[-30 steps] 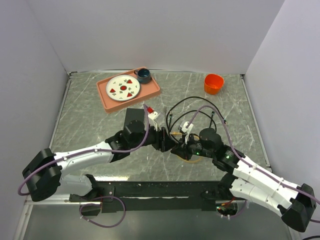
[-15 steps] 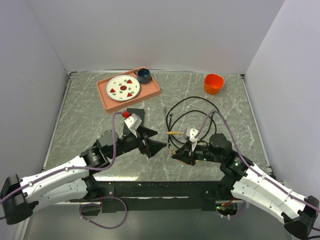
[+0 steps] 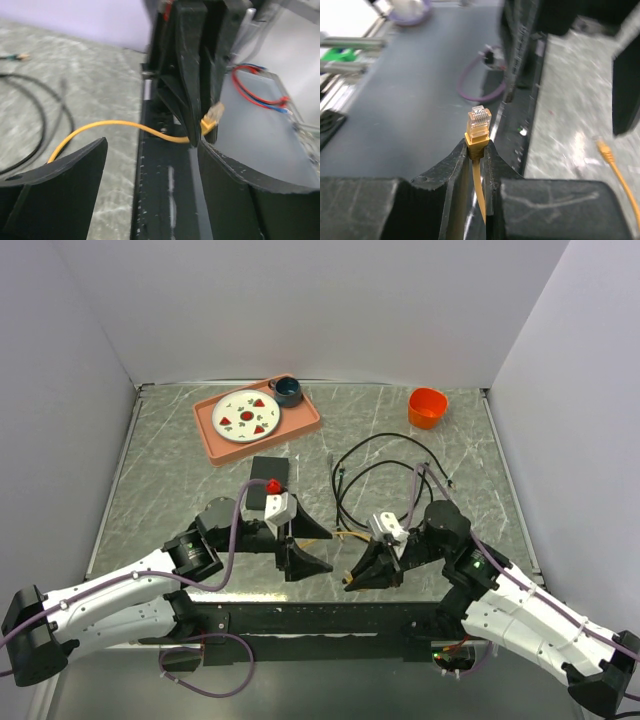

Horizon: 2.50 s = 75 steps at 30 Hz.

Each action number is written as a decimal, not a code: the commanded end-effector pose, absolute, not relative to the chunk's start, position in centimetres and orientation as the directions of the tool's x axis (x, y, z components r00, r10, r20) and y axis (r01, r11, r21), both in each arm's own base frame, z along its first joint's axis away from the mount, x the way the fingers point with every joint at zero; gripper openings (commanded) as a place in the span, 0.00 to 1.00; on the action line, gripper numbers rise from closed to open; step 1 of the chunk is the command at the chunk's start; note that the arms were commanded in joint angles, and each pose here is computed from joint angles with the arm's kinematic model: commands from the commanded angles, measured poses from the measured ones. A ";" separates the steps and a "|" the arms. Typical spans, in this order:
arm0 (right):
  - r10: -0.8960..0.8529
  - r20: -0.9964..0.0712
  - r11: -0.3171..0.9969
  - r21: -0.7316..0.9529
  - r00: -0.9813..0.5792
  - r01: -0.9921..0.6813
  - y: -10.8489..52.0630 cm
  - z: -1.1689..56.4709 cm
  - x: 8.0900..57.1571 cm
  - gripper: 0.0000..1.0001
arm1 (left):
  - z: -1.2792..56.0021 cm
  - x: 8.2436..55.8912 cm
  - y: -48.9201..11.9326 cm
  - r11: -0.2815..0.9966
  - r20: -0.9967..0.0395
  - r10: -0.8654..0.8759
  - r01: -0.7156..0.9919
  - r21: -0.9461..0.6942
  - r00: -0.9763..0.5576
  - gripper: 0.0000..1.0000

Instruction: Insert the plug into the switch port

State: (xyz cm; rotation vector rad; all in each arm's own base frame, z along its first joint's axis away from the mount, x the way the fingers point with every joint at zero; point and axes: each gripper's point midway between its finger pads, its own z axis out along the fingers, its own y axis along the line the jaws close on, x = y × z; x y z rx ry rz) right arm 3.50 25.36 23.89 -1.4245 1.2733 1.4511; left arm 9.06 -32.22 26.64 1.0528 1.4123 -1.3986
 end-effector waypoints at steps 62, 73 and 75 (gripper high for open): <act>-0.056 -0.993 -0.042 0.109 -0.107 -0.993 25.7 28.0 6.7 0.79 | 35.3 3.1 -37.0 -0.261 -0.944 -0.175 0.938 -0.228 -0.279 0.01; 0.135 -0.974 0.686 0.226 -0.184 -0.692 19.3 30.2 17.3 1.00 | 32.2 18.1 -30.5 0.504 -0.655 -0.573 0.418 -0.756 -0.493 0.01; 0.132 -0.964 0.714 0.254 -0.230 -0.653 19.1 30.2 17.9 1.00 | 30.8 18.7 -29.6 0.569 -0.642 -0.572 0.317 -0.759 -0.510 0.01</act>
